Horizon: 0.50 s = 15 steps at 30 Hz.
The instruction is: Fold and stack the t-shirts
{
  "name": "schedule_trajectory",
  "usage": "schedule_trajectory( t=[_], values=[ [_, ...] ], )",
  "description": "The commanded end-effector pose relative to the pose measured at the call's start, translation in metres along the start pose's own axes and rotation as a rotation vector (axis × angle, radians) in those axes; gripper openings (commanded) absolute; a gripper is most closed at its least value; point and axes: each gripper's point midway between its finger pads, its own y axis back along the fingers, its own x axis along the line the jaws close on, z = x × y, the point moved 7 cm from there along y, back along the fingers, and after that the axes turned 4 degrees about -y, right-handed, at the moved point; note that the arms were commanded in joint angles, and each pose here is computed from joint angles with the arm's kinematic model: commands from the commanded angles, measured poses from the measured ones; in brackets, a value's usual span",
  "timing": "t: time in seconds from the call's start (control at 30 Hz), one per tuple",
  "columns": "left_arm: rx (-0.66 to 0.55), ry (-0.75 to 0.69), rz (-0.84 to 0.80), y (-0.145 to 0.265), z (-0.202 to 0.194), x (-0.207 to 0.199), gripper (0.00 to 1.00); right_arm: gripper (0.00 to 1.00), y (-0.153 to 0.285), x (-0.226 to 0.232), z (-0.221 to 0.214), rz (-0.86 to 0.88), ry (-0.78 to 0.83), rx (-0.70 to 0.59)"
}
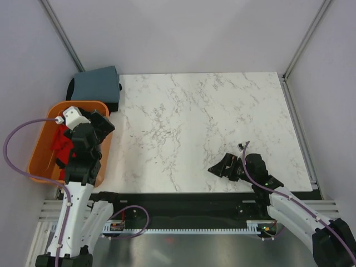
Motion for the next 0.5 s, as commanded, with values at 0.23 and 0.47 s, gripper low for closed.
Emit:
schedule_trajectory(
  t=[0.23, 0.47],
  values=[
    [0.018, -0.082, 0.005, -0.003, 0.011, -0.001, 1.00, 0.98, 0.000, -0.007, -0.004, -0.031, -0.001, 0.018],
    [0.221, 0.209, 0.153, -0.050, -0.005, 0.031, 1.00, 0.98, 0.001, -0.007, -0.005, -0.023, 0.000, 0.011]
  ],
)
